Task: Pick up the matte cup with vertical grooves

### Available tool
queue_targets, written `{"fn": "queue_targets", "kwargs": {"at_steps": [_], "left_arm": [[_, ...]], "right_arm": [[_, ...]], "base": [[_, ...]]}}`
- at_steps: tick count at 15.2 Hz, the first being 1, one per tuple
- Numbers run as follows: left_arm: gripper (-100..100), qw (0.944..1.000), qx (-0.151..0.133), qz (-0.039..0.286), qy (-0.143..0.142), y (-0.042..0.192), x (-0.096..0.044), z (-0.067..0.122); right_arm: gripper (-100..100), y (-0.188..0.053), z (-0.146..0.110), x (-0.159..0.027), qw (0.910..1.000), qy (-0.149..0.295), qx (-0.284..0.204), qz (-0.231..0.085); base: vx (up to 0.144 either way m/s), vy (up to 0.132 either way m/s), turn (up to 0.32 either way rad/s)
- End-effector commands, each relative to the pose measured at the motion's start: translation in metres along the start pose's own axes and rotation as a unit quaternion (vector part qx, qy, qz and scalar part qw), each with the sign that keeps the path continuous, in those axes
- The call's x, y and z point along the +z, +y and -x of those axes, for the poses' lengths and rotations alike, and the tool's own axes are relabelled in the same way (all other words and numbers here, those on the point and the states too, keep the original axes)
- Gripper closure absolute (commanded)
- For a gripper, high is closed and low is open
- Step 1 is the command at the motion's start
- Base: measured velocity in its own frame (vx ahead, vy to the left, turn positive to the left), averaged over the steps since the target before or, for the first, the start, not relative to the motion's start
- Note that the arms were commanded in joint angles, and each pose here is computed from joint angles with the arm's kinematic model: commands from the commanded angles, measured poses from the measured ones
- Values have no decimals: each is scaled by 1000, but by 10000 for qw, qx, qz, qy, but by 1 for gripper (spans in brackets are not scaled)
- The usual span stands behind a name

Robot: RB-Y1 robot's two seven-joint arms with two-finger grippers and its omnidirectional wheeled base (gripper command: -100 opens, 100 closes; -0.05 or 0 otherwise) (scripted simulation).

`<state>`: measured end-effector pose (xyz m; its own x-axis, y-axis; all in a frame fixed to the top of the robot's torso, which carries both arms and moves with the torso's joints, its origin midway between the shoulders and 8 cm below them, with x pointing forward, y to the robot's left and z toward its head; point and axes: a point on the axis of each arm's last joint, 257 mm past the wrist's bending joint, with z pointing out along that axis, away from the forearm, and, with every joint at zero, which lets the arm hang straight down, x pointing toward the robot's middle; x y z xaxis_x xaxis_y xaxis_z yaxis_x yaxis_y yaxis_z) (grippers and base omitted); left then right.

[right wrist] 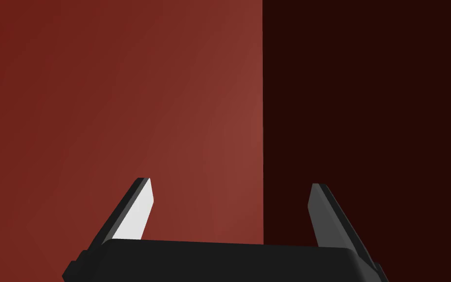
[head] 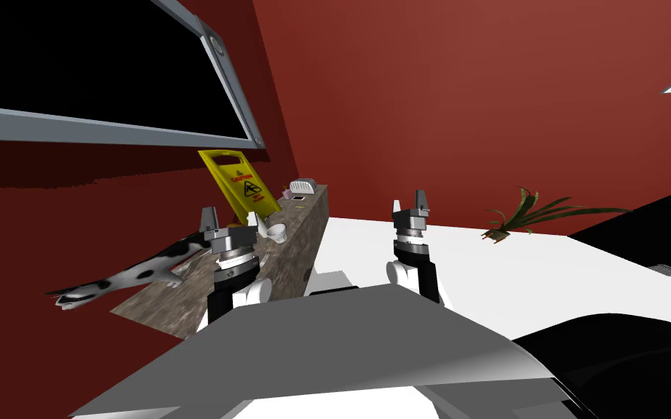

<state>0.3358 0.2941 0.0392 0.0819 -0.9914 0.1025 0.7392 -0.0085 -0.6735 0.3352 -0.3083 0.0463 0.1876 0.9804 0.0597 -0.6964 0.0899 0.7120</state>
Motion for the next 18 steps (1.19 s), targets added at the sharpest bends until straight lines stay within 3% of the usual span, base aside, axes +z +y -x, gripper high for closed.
{"fn": "queue_targets", "kwargs": {"at_steps": [1,9,18], "left_arm": [[-100,9998,21,104,172,4,0,-2],[-100,9962,-30,656,577,29,0,-2],[-100,9841,-206,1572,798,69,-6,10]], "right_arm": [[0,0,0,0,10000,0,0,0],[0,0,0,0,10000,0,0,0],[0,0,0,0,10000,0,0,0]], "base": [[8,-6,19],[35,-28,37],[55,-42,56]]}}
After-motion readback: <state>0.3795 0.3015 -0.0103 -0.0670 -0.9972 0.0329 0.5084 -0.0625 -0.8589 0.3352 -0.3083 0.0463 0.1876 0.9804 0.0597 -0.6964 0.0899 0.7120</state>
